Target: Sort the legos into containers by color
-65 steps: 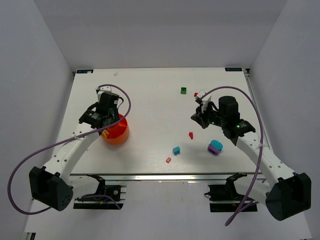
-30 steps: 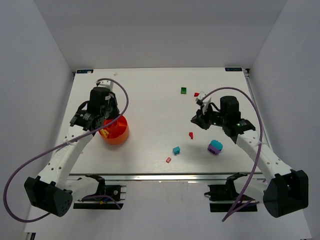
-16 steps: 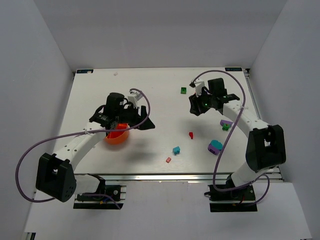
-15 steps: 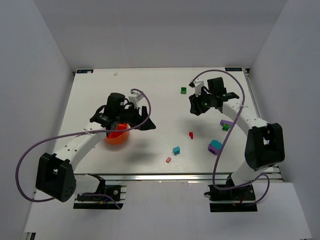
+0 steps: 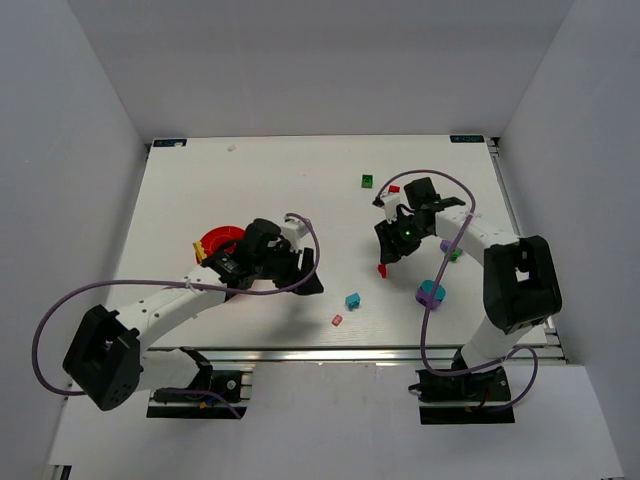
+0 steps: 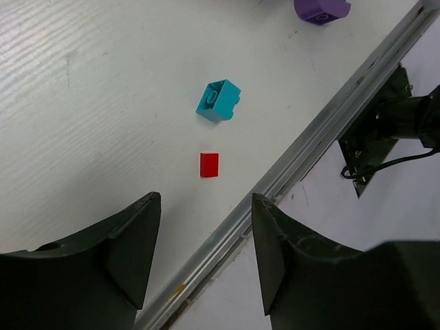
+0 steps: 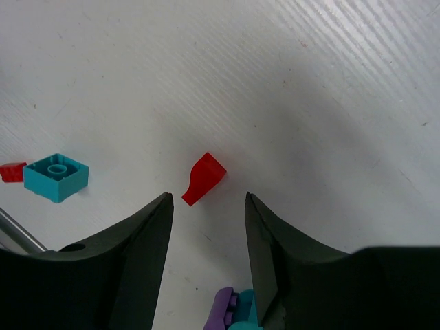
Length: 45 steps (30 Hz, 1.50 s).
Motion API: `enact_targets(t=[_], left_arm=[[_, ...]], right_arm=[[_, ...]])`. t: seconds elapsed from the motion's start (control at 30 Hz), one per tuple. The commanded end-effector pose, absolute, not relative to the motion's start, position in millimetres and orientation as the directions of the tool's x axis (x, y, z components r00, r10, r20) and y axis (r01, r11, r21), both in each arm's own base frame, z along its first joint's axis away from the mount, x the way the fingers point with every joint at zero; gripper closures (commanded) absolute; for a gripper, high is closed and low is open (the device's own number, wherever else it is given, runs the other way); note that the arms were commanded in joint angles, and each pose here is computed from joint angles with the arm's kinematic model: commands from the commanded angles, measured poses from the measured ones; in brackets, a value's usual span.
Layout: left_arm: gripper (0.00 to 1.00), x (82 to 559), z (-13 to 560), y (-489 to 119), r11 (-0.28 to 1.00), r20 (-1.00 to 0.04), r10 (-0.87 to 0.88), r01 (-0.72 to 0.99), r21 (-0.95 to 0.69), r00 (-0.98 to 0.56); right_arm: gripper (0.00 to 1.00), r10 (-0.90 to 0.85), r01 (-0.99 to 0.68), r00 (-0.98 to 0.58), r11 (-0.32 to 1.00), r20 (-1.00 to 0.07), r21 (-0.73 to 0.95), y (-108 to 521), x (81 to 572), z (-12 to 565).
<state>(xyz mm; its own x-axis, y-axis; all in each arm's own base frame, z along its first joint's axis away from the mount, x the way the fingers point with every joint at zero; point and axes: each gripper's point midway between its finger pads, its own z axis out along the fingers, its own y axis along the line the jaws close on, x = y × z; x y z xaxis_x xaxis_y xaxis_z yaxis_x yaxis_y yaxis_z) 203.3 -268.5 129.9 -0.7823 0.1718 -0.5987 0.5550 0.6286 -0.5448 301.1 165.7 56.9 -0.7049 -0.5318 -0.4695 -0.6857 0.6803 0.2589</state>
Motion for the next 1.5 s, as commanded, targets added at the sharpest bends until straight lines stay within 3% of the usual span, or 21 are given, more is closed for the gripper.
enact_targets(t=[0.0, 0.13, 0.43, 1.0, 1.13, 1.37, 1.47], left_arm=[[0.35, 202.7, 114.1, -275.8, 0.7, -0.593, 0.162, 0.515, -0.494, -0.789], [0.36, 190.1, 94.3, -296.4, 0.757, -0.565, 0.22, 0.504, -0.416, -0.795], [0.37, 189.0, 84.4, -327.5, 0.847, -0.61, 0.261, 0.481, -0.228, -0.748], [0.43, 173.8, 36.5, -343.8, 0.896, -0.576, 0.365, 0.445, 0.002, -0.731], [0.5, 173.0, 25.4, -341.7, 0.895, -0.556, 0.383, 0.445, 0.026, -0.738], [0.76, 168.6, 21.5, -338.8, 0.892, -0.55, 0.403, 0.448, 0.058, -0.732], [0.81, 170.0, 27.2, -334.8, 0.894, -0.556, 0.403, 0.442, 0.07, -0.727]], right_arm=[[0.47, -0.466, -0.671, -0.69, 0.698, -0.553, 0.249, 171.4, 316.7, 74.1], [0.44, -0.418, -0.656, -0.678, 0.716, -0.605, 0.241, 168.1, 325.6, 89.3], [0.44, -0.279, -0.642, -0.622, 0.717, -0.732, 0.272, 155.2, 334.1, 142.4], [0.44, -0.172, -0.638, -0.578, 0.704, -0.798, 0.311, 132.2, 326.2, 165.7], [0.44, -0.162, -0.638, -0.579, 0.7, -0.799, 0.321, 130.6, 325.7, 167.0], [0.45, -0.143, -0.633, -0.583, 0.697, -0.8, 0.337, 126.2, 324.9, 168.3], [0.46, -0.139, -0.635, -0.584, 0.692, -0.8, 0.343, 126.1, 324.2, 168.5]])
